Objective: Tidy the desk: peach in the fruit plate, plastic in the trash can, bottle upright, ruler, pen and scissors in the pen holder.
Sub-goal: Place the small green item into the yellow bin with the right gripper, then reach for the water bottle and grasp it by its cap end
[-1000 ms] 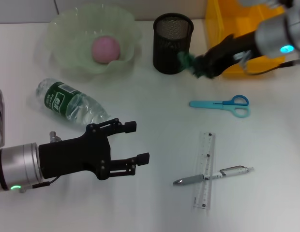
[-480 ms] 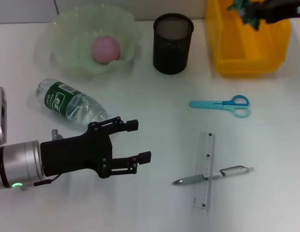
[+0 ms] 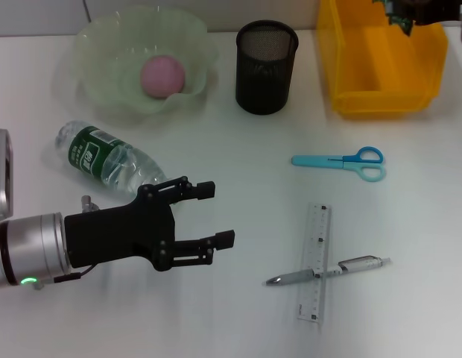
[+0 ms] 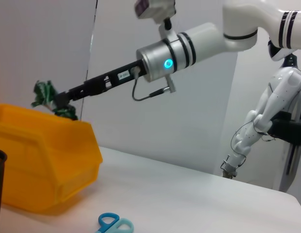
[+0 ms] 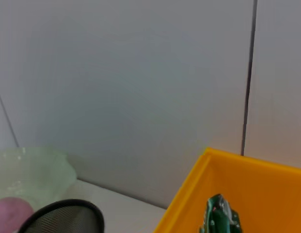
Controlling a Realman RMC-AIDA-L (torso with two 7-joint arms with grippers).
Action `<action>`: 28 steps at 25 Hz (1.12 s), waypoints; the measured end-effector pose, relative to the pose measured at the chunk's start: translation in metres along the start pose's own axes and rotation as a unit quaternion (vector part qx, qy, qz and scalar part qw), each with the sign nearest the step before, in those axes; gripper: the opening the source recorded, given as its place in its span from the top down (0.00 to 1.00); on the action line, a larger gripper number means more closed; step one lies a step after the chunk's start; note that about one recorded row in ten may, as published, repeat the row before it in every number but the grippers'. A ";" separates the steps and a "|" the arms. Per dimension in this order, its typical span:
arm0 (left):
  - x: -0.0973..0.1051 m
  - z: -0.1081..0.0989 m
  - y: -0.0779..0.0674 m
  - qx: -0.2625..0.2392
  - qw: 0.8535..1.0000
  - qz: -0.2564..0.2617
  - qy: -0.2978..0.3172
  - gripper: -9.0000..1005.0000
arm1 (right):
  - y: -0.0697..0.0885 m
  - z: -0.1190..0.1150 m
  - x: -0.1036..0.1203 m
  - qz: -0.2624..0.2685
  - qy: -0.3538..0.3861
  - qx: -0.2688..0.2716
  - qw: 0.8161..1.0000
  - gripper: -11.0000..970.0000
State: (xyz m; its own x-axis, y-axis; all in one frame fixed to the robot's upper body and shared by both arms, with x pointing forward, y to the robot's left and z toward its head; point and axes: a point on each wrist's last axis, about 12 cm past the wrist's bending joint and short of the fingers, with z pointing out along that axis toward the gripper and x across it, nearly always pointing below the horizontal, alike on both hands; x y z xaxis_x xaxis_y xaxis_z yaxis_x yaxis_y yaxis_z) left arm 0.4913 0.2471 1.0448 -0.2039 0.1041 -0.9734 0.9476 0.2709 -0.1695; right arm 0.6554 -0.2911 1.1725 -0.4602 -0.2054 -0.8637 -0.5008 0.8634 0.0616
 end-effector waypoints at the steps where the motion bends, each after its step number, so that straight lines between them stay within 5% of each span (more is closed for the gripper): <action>1: 0.000 0.000 0.000 0.000 1.000 0.000 0.000 0.23 | 0.000 0.003 0.001 -0.002 0.001 0.003 1.000 0.90; 3: 0.000 0.000 0.000 0.000 1.000 -0.002 0.000 0.23 | -0.001 0.005 0.001 -0.005 -0.002 0.011 1.000 0.89; 12: -0.001 0.001 0.001 0.002 1.000 -0.004 -0.001 0.24 | -0.006 0.006 0.005 0.009 -0.029 0.044 0.999 0.52; 19: -0.004 0.003 0.002 0.008 1.000 0.001 0.000 0.24 | -0.004 -0.014 0.017 0.021 -0.180 0.004 0.983 0.30; 28: -0.005 0.005 0.003 0.012 1.000 0.004 0.002 0.24 | 0.000 -0.049 0.048 0.047 -0.265 -0.070 0.961 0.28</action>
State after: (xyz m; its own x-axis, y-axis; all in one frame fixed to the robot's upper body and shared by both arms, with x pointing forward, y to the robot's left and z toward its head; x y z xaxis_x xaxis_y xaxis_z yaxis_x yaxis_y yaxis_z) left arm 0.4962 0.2426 1.0488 -0.1965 0.1105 -0.9743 0.9550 0.2467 -0.1646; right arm 0.5973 -0.3234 1.1560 -0.0898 0.1652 -0.9822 -0.5869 0.7880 0.1862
